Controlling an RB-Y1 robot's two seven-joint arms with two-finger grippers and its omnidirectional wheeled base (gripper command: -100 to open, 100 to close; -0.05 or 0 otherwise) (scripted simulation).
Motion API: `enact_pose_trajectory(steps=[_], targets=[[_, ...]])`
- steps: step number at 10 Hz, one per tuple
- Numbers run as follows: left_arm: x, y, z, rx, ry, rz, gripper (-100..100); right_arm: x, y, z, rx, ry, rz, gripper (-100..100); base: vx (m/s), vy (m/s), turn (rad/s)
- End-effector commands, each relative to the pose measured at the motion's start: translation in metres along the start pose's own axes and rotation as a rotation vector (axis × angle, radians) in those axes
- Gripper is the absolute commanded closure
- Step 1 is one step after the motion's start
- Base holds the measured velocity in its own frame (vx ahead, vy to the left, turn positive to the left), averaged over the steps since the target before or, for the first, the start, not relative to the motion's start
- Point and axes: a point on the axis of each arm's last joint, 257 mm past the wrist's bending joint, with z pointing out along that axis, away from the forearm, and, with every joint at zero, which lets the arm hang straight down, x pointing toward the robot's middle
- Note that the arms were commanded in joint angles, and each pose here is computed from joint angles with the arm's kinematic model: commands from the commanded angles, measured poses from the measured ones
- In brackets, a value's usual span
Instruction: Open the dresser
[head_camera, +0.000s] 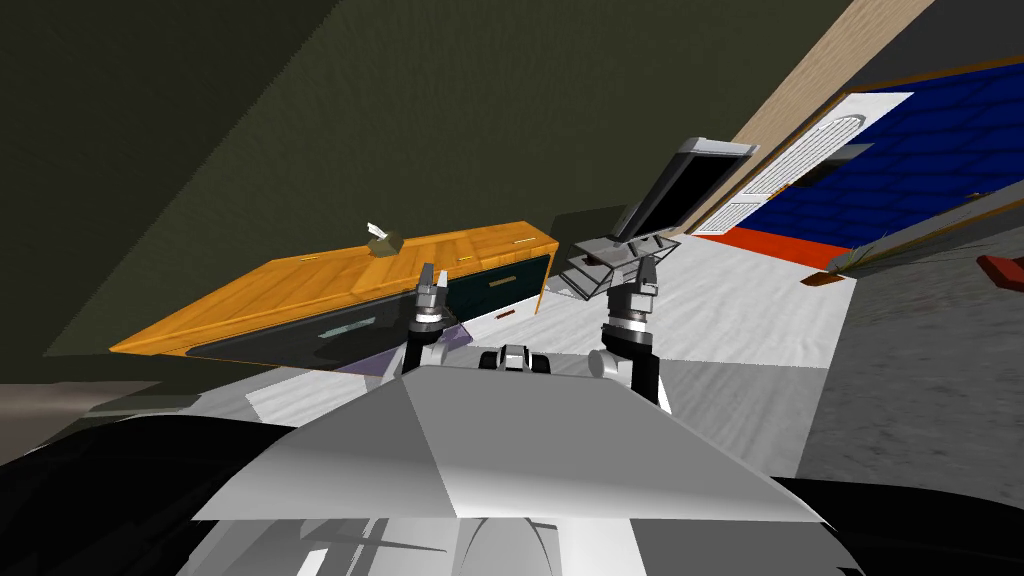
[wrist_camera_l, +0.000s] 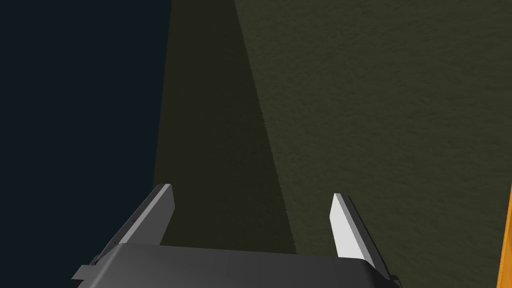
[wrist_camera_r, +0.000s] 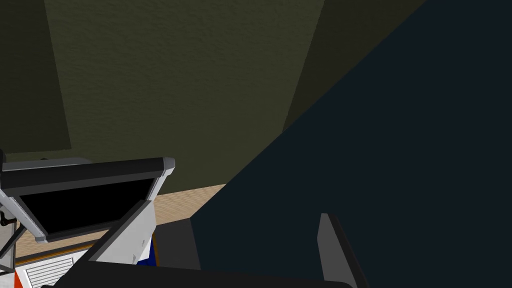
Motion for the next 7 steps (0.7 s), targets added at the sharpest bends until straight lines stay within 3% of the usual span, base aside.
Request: enact_pose_trajectory(steps=[1,7], targets=[[-0.005,0.029,-0.012,-0.061,-0.002,0.006,-100,0.000,0.000,0.000,0.000,0.000,0.000,0,0.084,-0.100,0.047],[-0.016,0.076,-0.031,-0.166,-0.020,0.012,-100,0.000,0.000,0.000,0.000,0.000,0.000,0,0.064,-0.079,0.042]])
